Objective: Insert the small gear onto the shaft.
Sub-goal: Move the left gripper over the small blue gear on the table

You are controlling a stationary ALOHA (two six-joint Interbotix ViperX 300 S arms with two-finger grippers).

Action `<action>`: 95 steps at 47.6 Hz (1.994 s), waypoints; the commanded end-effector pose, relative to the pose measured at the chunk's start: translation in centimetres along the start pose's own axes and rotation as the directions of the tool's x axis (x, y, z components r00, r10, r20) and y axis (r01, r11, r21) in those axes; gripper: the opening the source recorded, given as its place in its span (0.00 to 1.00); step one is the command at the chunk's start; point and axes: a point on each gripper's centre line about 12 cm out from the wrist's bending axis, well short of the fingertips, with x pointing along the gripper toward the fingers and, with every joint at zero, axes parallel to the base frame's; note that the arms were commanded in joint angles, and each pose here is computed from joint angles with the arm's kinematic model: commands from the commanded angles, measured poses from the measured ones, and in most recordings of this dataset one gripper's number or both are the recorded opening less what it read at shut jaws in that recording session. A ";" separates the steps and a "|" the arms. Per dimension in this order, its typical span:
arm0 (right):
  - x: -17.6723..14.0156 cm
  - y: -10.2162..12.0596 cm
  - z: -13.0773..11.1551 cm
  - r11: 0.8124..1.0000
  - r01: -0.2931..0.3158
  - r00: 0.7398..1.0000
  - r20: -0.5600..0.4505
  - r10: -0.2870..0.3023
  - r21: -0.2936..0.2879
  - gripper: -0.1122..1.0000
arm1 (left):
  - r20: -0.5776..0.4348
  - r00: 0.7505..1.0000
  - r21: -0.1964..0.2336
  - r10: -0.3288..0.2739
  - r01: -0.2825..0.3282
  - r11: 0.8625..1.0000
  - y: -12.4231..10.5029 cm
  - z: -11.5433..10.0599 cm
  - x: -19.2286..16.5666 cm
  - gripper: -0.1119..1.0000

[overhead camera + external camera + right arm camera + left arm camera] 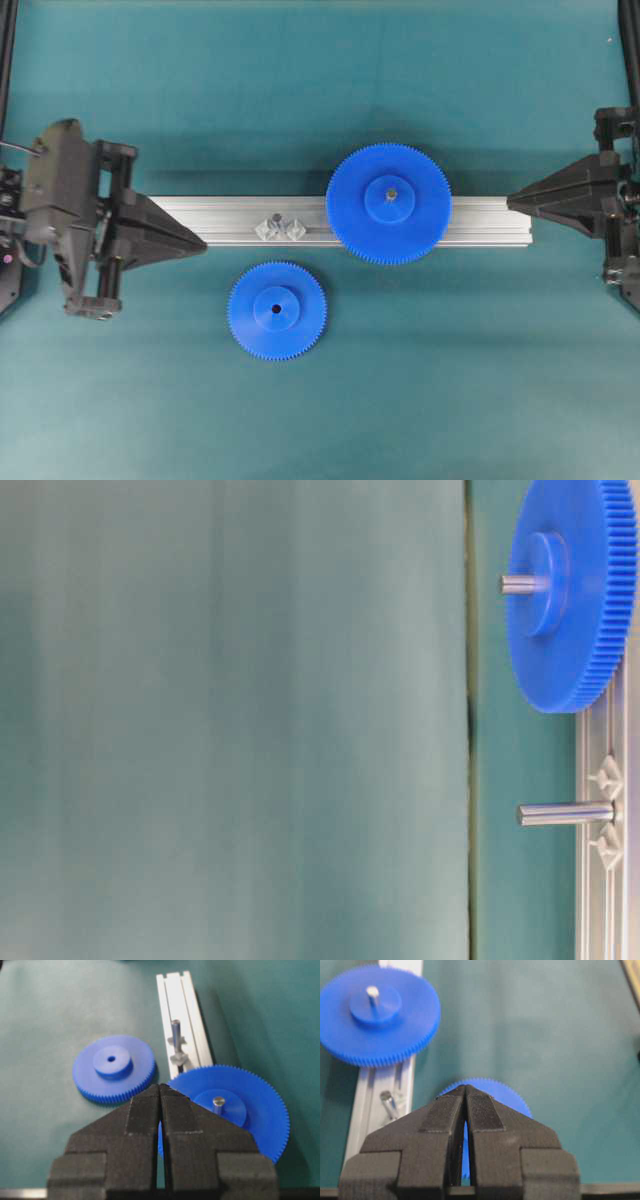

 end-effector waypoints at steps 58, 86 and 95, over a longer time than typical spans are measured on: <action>1.0 -0.9 -2.7 0.999 0.046 0.989 -0.144 -0.044 0.009 0.12 | -0.459 0.889 -0.007 -0.003 0.000 1.000 -2.7 -0.8 11.3 0.10; 1.0 -1.1 -2.9 0.999 0.051 0.988 -0.148 -0.049 0.011 0.12 | -0.522 0.853 0.018 0.006 0.004 1.000 -2.9 -2.7 15.0 0.10; 1.0 -1.0 -2.9 0.999 0.049 0.988 -0.146 -0.047 0.010 0.12 | -0.525 0.851 0.019 0.006 0.004 1.000 -3.0 -2.7 15.3 0.10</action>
